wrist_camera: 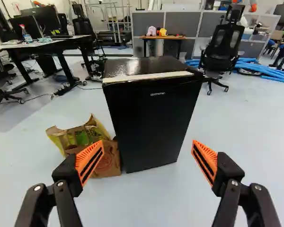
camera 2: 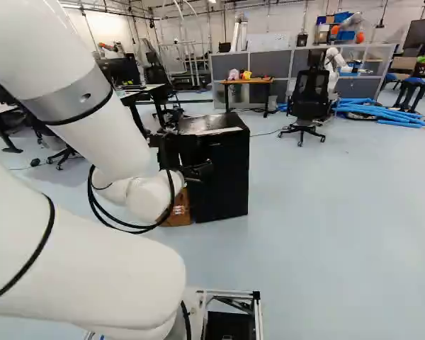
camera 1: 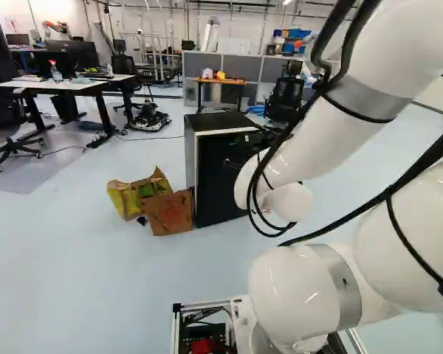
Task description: Grab a drink from the fridge
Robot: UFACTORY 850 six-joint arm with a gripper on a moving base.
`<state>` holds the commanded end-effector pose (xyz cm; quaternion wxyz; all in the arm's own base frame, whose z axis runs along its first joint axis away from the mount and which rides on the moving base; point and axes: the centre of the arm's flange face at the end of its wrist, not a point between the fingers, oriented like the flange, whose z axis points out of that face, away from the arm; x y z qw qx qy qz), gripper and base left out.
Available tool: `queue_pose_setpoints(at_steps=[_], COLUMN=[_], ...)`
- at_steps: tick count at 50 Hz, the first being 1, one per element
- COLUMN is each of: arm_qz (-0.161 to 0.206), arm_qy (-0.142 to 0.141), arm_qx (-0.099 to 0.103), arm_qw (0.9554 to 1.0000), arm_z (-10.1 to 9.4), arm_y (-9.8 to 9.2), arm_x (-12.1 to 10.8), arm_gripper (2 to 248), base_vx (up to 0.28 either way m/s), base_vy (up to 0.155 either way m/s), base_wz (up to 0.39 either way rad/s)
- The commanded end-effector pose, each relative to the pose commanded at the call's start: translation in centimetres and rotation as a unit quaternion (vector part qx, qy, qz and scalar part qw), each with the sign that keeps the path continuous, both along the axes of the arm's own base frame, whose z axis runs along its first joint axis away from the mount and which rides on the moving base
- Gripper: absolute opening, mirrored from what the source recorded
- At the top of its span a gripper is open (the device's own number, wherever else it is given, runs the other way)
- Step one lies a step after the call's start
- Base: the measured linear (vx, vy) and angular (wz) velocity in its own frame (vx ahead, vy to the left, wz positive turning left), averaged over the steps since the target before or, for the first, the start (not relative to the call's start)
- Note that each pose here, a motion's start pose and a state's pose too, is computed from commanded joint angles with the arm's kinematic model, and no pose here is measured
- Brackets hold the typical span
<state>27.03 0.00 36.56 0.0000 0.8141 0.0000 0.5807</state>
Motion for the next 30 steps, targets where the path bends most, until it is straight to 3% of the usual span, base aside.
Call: queue_pose_setpoints(at_steps=[30], arm_qz=[0.0], arm_qy=[0.0], arm_qx=[0.0], arm_qw=[1.0], arm_z=[0.0], arm_y=[0.0], arm_x=[0.0], arm_gripper=[247], base_vx=[0.055], base_vy=[0.011], base_wz=[0.14])
